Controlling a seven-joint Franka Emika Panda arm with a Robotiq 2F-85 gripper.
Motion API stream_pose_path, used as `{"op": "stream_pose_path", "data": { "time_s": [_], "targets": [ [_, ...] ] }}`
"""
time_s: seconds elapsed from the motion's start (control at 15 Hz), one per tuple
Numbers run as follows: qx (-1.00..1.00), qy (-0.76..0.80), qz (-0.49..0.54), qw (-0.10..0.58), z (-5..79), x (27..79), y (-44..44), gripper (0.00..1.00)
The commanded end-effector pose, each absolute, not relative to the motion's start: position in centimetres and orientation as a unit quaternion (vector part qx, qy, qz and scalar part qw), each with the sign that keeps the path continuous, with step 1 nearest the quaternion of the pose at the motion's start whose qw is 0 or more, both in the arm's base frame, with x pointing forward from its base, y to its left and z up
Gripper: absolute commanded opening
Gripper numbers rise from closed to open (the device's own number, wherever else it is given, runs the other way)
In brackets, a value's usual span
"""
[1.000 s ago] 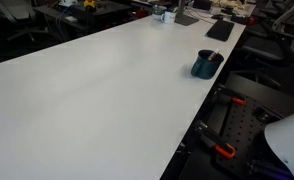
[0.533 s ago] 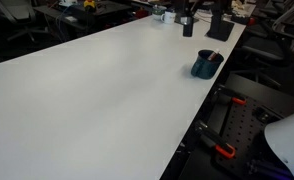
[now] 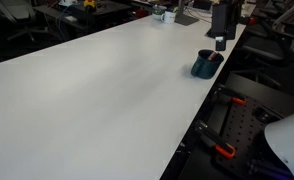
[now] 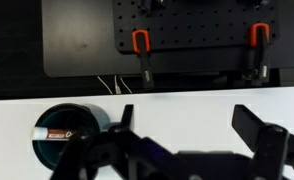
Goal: Take the marker out of the mug.
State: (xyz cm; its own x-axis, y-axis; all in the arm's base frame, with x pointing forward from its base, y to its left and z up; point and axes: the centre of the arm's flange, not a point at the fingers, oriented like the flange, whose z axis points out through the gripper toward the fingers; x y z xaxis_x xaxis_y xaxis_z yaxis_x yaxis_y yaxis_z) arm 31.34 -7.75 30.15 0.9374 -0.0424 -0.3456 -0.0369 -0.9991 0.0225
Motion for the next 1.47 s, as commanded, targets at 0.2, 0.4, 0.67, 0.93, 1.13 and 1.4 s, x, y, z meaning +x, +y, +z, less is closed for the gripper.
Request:
{"op": "stream_pose_path", "data": {
  "time_s": [0.2,0.4,0.67,0.93,1.13,1.4],
  "targets": [
    [0.983,0.023,-0.18,0.017,29.7,31.5,-8.0,1.0],
    [0.983,0.024,-0.181,0.017,29.6,31.5,-8.0,1.0],
    [0.98,0.064,-0.183,0.049,29.1,33.1,-9.0,1.0],
    [0.979,0.088,-0.176,0.06,28.5,34.0,-11.0,1.0],
    [0.979,0.097,-0.165,0.069,27.4,34.7,-13.6,1.0],
    [0.97,0.124,-0.19,0.086,26.0,34.5,-17.0,1.0]
  ]
}}
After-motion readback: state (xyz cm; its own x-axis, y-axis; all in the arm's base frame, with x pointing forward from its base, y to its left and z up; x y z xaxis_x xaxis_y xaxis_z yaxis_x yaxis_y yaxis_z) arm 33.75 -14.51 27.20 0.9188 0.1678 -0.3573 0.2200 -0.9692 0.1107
